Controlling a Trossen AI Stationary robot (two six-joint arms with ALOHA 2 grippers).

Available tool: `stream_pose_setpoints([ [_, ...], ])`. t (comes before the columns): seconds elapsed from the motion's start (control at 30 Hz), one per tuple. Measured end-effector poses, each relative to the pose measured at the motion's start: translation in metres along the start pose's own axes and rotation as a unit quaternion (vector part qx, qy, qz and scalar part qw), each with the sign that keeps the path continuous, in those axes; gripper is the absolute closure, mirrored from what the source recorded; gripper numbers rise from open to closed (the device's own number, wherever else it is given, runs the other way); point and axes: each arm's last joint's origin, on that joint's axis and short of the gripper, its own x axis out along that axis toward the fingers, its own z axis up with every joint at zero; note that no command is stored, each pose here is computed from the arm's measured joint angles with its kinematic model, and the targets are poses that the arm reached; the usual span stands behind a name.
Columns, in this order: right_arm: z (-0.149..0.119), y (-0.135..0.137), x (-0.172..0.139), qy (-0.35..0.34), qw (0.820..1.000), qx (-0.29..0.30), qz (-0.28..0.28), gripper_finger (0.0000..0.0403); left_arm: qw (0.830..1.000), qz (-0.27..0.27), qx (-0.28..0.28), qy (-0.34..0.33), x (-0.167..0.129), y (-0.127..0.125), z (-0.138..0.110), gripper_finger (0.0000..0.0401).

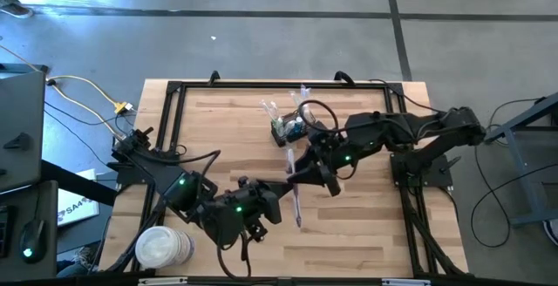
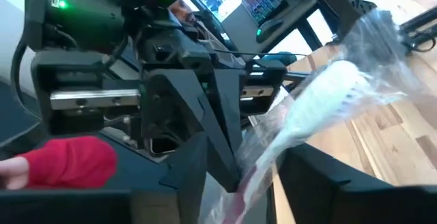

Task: Pick & Place toothbrushing station
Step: Put the purple toothbrush into the mesh organizer

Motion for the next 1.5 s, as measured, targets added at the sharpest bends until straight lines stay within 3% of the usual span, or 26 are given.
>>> stream_pose_setpoints([
  [0.37,-0.001,0.001,0.0,0.01,1.0,-0.023,0.011,0.0387,1.0,0.0,-0.003,0.0,0.002,0.0,0.003,0.0401],
  [0.87,-0.001,0.001,0.0,0.01,0.999,-0.029,0.009,0.0393,0.993,-0.005,-0.114,-0.022,0.002,-0.002,0.004,0.0397],
  [1.1,-0.001,0.001,0.0,0.008,0.999,-0.046,0.007,0.0394,0.992,-0.009,-0.123,-0.022,0.001,-0.003,0.004,0.0352],
  [1.27,-0.003,-0.004,-0.002,0.007,0.997,-0.067,-0.036,0.0394,0.991,-0.011,-0.13,-0.022,0.002,-0.003,0.004,0.0319],
  [1.5,-0.006,-0.006,-0.005,0.004,0.991,-0.108,-0.084,0.0395,0.962,-0.032,-0.27,0.014,-0.003,-0.009,-0.014,0.0286],
])
